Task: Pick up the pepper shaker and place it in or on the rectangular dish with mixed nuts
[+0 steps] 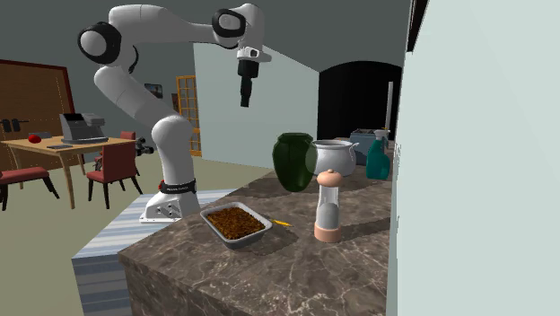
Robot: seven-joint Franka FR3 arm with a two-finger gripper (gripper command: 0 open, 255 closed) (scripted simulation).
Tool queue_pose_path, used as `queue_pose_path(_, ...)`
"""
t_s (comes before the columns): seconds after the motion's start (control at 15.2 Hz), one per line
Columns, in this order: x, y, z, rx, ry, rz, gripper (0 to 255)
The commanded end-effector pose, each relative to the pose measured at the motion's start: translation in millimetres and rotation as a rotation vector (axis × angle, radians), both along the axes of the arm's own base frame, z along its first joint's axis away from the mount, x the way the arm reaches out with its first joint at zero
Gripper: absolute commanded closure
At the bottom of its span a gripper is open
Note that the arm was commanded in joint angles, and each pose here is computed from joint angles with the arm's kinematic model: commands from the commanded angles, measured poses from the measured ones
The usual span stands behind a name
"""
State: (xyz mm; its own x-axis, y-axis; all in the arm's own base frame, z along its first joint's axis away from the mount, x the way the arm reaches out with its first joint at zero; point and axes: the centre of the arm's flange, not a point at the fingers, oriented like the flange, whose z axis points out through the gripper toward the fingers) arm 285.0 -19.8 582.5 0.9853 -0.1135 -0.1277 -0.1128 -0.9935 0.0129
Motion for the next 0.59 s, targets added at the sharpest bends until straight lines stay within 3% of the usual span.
queue_pose_path(0.0,0.0,0.0,0.0,0.0,0.0,0.0,0)
queue_pose_path(0.53,37.4,-81.0,-42.8,-0.035,-0.028,0.025,0)
